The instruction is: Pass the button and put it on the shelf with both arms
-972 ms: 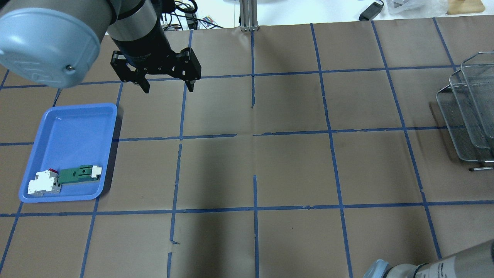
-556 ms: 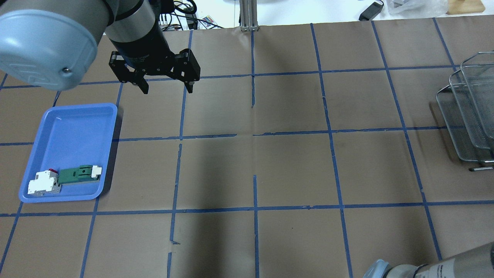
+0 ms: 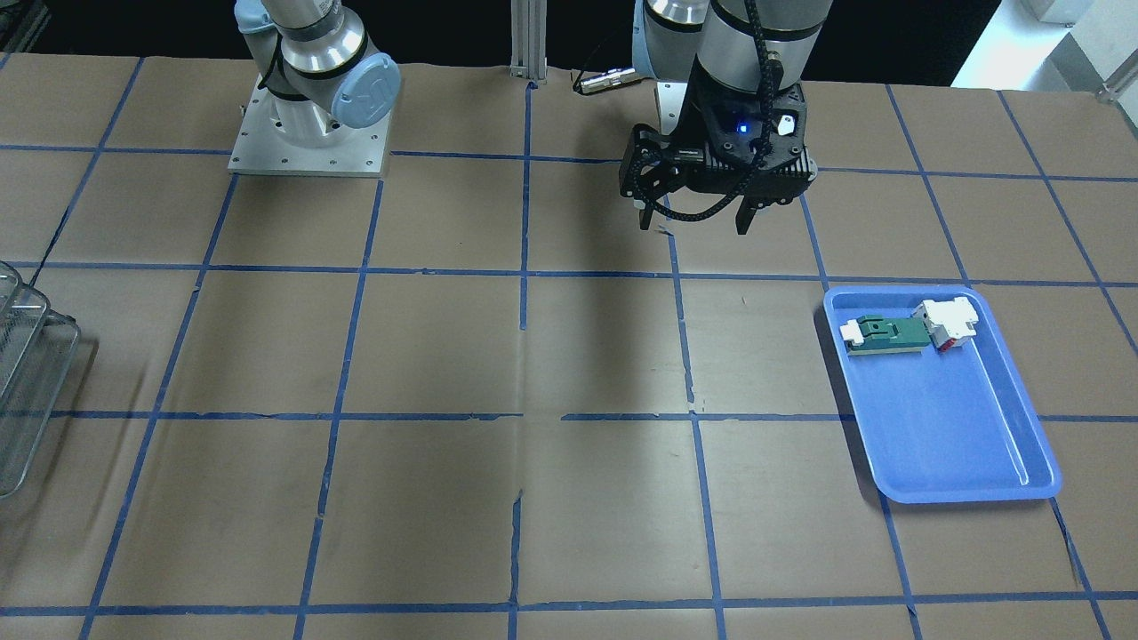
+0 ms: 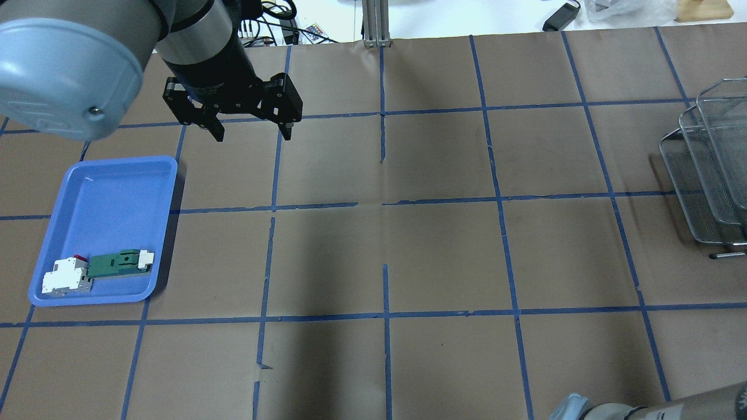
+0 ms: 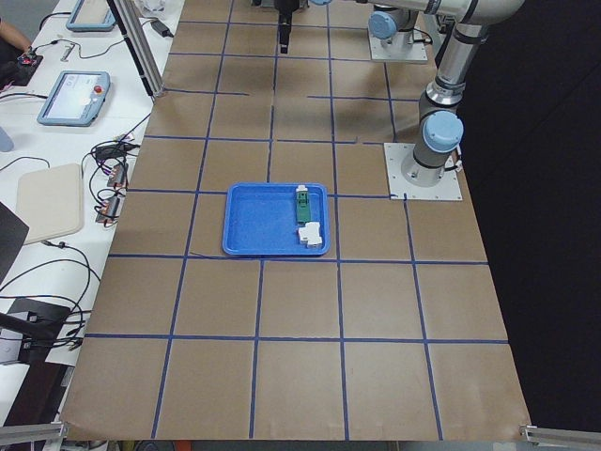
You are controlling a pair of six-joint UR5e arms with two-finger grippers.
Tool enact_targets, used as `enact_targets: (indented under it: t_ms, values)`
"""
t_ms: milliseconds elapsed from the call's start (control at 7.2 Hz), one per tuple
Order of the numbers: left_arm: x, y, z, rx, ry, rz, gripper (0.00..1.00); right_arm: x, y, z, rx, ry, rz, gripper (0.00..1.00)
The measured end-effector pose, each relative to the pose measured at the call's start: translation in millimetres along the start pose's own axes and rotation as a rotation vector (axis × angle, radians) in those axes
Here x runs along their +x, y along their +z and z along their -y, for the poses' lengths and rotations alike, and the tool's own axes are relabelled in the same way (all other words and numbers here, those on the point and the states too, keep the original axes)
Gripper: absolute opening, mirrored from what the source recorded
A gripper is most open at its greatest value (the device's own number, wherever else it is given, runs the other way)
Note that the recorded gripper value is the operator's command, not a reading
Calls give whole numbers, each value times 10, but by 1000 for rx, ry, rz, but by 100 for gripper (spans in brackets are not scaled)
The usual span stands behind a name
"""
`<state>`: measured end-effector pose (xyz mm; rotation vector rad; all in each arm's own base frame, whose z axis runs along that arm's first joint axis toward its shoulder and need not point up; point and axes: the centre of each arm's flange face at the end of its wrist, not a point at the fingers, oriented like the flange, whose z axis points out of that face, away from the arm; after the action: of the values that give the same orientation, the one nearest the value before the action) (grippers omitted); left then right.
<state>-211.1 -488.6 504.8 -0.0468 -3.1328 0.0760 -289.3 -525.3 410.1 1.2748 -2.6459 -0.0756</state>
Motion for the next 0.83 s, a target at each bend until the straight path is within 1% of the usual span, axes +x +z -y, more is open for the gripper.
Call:
enact_targets:
  t_ms: [139, 278, 417, 556, 694, 833]
  values:
    - [-24, -2, 8, -1, -3, -1, 100, -28, -2, 7, 0, 21, 2, 100]
    - [-59, -13, 21, 0, 7, -3, 100, -84, -72, 47, 2, 65, 6, 100]
    - [-120, -29, 46, 2, 23, -4, 100, -208, -228, 226, 7, 128, 15, 100]
    - [-192, -41, 73, 2, 27, -4, 100, -402, -431, 572, 15, 188, 23, 100]
    - [-237, -45, 88, 2, 30, -4, 100, -659, -628, 1002, 22, 254, 37, 100]
    - [-258, -42, 91, 1, 35, -3, 100, -1002, -811, 1517, 28, 341, 59, 100]
